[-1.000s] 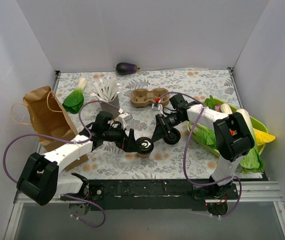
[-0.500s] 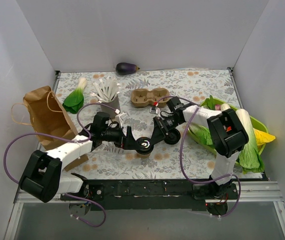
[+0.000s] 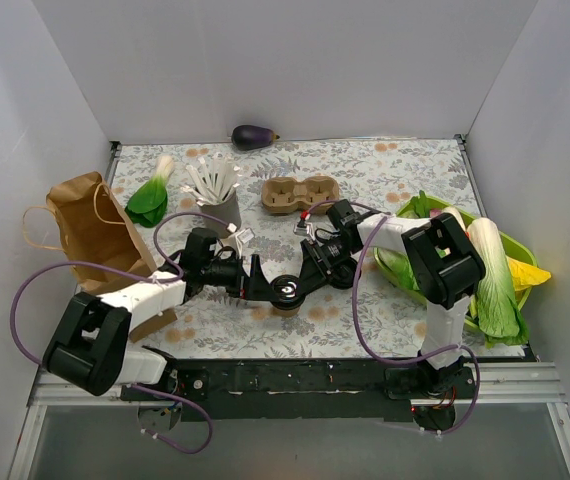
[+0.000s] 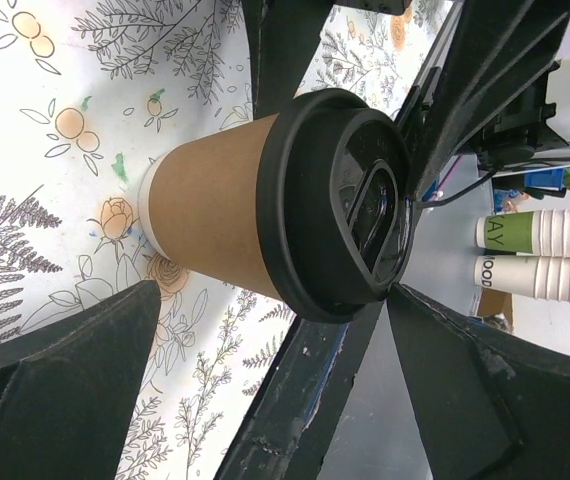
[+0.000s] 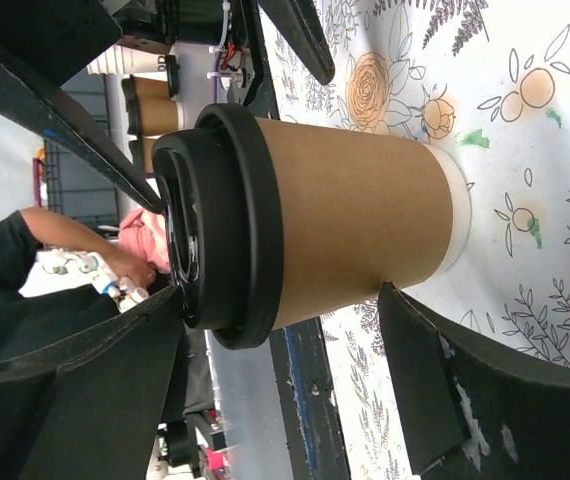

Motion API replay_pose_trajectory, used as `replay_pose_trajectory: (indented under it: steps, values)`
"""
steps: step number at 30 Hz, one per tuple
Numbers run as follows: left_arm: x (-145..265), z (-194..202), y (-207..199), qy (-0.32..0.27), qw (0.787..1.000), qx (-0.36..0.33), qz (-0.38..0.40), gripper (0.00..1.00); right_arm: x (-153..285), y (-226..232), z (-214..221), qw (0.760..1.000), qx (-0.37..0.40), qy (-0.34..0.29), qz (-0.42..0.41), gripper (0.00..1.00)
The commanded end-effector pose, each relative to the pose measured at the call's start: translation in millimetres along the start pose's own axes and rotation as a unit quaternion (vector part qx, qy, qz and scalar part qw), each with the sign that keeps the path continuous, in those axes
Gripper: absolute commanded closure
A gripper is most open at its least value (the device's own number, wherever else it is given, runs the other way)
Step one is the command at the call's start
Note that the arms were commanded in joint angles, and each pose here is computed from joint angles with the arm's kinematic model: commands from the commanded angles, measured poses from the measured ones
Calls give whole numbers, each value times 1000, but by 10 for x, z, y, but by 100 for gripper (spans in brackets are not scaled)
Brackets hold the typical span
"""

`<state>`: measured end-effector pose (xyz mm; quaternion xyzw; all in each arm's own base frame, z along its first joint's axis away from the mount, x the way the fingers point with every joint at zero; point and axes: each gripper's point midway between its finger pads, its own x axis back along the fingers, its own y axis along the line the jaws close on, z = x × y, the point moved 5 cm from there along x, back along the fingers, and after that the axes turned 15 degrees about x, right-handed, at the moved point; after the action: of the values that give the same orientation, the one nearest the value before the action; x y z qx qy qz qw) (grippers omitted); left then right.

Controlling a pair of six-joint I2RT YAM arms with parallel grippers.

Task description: Pack the takeout coffee

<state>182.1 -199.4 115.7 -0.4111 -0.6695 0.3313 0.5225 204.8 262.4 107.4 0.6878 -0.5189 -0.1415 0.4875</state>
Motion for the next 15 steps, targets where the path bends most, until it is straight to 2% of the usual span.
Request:
replay_pose_trajectory:
  steps: [1, 7, 15]
  values:
    - [-10, 0, 53, 1, 1000, -2, 2, 2, -23, -69, -61, 1000, 2, -1, 7, 16]
    - [-42, 12, 115, 12, 1000, 6, -1, 3, -44, -165, -10, 1000, -9, 8, 20, 20]
    - [-84, 1, 199, 15, 1000, 13, -7, 3, -28, -309, 84, 997, 22, 30, 64, 23]
